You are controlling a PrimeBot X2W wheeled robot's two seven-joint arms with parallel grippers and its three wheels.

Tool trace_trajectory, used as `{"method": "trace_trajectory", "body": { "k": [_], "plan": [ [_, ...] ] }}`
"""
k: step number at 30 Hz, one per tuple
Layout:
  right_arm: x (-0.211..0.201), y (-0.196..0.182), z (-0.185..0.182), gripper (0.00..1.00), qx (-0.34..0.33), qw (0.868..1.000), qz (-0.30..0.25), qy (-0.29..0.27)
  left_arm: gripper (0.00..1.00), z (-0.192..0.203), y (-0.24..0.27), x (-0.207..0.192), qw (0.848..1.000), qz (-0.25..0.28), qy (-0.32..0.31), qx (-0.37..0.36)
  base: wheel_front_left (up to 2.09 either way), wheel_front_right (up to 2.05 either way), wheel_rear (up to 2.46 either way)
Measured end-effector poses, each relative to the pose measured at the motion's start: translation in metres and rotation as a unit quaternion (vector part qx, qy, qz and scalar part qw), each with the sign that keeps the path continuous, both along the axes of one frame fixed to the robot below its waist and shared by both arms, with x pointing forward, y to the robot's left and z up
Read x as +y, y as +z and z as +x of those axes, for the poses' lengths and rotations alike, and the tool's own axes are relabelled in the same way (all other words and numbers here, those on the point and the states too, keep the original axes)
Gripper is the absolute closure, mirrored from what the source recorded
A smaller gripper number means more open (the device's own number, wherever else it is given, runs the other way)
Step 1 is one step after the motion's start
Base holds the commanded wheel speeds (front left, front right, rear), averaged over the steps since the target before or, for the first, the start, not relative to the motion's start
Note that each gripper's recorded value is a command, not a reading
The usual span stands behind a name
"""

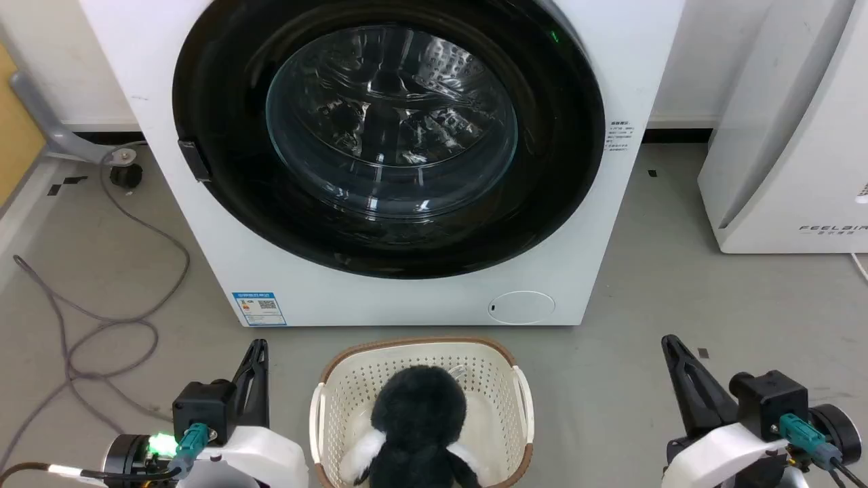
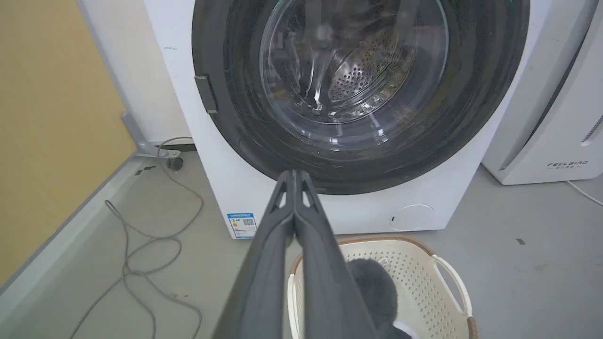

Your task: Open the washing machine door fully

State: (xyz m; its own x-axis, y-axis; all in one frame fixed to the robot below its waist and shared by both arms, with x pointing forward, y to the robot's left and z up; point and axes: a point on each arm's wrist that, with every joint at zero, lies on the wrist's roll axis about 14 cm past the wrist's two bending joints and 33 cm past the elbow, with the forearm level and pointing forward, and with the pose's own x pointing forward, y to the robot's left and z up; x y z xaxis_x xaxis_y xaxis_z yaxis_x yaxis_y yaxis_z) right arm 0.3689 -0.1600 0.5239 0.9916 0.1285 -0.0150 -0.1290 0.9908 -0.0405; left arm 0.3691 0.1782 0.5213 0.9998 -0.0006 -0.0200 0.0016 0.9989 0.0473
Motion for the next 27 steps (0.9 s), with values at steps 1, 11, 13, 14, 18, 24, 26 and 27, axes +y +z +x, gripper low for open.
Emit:
{"method": "trace_trajectory", "body": {
  "k": [1, 11, 13, 14, 18, 24, 26, 27],
  "plan": [
    [0.0001, -0.0001, 0.0, 1.0, 0.0, 1.0, 0.0, 0.0, 1.0, 0.0, 0.0, 0.0002, 1.0, 0.0, 0.0, 0.0, 0.0, 0.0, 0.0],
    [0.0002, -0.0001, 0.0, 1.0, 0.0, 1.0, 0.0, 0.0, 1.0, 0.0, 0.0, 0.0002, 1.0, 0.0, 0.0, 0.0, 0.0, 0.0, 0.0],
    [0.0, -0.0001, 0.0, 1.0, 0.0, 1.0, 0.0, 0.0, 1.0, 0.0, 0.0, 0.0001, 1.0, 0.0, 0.0, 0.0, 0.0, 0.0, 0.0],
    [0.0002, -0.0001, 0.0, 1.0, 0.0, 1.0, 0.0, 0.0, 1.0, 0.0, 0.0, 0.0002, 1.0, 0.0, 0.0, 0.0, 0.0, 0.0, 0.0],
    [0.0001, -0.0001, 0.0, 1.0, 0.0, 1.0, 0.0, 0.0, 1.0, 0.0, 0.0, 0.0001, 1.0, 0.0, 0.0, 0.0, 0.0, 0.0, 0.0],
    [0.0002, -0.0001, 0.0, 0.0, 0.0, 1.0, 0.0, 0.0, 0.0, -0.0001, -0.0002, 0.0002, 1.0, 0.0, 0.0, 0.0, 0.0, 0.0, 0.0],
    [0.0001, -0.0001, -0.0001, 0.0, 0.0, 1.0, 0.0, 0.0, 0.0, -0.0001, -0.0004, 0.0002, 1.0, 0.0, 0.0, 0.001, 0.0, 0.0, 0.0],
    [0.0002, -0.0001, -0.0001, 0.0, 0.0, 1.0, 0.0, 0.0, 0.0, -0.0001, -0.0004, 0.0004, 1.0, 0.0, 0.001, 0.001, 0.0, 0.0, 0.0]
  ]
}}
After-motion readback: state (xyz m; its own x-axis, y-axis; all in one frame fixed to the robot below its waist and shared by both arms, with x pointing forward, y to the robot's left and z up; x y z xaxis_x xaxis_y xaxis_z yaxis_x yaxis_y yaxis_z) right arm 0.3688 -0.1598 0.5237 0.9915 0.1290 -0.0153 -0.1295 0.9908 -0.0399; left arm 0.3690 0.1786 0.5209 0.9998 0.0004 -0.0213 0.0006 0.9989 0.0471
